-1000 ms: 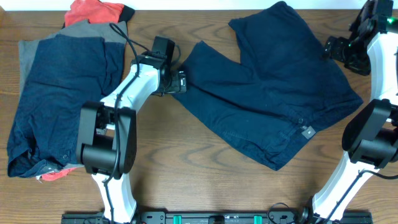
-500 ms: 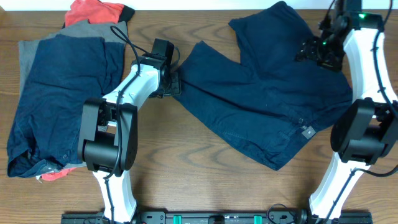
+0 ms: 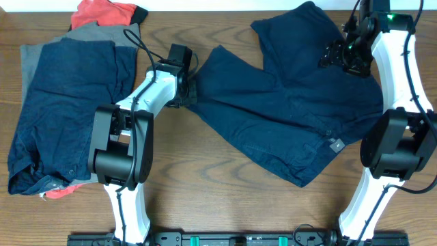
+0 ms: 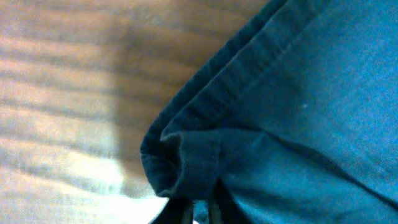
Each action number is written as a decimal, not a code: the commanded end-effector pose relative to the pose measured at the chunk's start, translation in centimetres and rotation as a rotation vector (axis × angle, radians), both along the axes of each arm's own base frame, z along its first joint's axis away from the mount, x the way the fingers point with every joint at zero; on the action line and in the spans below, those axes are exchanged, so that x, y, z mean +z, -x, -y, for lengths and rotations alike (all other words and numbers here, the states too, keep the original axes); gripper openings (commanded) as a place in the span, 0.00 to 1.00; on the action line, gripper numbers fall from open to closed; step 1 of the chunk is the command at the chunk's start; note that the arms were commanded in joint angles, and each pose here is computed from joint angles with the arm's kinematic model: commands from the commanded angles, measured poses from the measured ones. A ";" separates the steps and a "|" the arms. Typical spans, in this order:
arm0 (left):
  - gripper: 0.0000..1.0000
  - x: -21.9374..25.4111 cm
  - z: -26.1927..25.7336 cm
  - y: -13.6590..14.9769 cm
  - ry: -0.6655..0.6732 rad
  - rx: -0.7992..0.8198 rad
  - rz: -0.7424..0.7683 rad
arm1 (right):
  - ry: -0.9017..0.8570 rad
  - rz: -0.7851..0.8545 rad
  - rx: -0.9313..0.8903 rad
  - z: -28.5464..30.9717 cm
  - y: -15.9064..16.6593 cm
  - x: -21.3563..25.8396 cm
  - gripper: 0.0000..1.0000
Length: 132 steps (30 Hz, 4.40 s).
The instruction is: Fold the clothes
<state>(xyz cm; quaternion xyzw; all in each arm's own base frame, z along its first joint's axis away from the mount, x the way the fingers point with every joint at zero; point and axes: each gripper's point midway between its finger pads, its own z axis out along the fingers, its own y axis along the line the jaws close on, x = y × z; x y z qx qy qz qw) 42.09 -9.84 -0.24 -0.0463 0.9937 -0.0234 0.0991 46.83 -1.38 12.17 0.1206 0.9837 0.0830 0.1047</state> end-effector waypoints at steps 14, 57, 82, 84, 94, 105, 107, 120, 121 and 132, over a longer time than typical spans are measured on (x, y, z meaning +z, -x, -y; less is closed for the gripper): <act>0.06 -0.7 -4.6 15.1 -0.159 0.108 -0.651 | -0.001 0.014 0.031 -1.1 -0.2 0.5 0.87; 0.98 17.2 -4.0 5.3 -0.040 0.037 0.231 | 0.126 -0.384 -0.330 3.5 11.5 -14.2 0.57; 0.98 13.8 -4.1 5.8 -0.055 0.034 0.160 | 0.343 0.237 -0.365 12.2 -1.9 -20.1 0.61; 0.98 13.5 -3.8 5.2 -0.046 0.031 0.170 | 0.317 0.228 -0.353 11.7 -2.1 -20.6 0.71; 0.98 10.5 3.5 0.9 0.139 -0.206 0.248 | 0.329 0.236 -0.260 11.6 -3.2 -10.6 0.99; 0.98 7.4 6.8 -4.3 0.208 -0.251 0.324 | 0.258 0.366 -0.225 9.0 0.1 7.2 0.99; 0.98 7.2 7.2 -5.1 0.217 -0.248 0.354 | 0.233 0.379 -0.214 8.3 1.0 8.6 0.99; 0.98 4.3 12.4 -7.9 0.257 -0.376 0.487 | 0.158 0.328 -0.132 4.5 2.6 8.6 0.99; 0.98 4.3 12.6 -8.3 0.258 -0.383 0.507 | 0.157 0.327 -0.130 4.3 2.6 8.6 0.99; 0.98 3.1 13.0 -10.0 0.253 -0.381 0.574 | 0.153 0.326 -0.106 3.3 2.5 8.5 0.99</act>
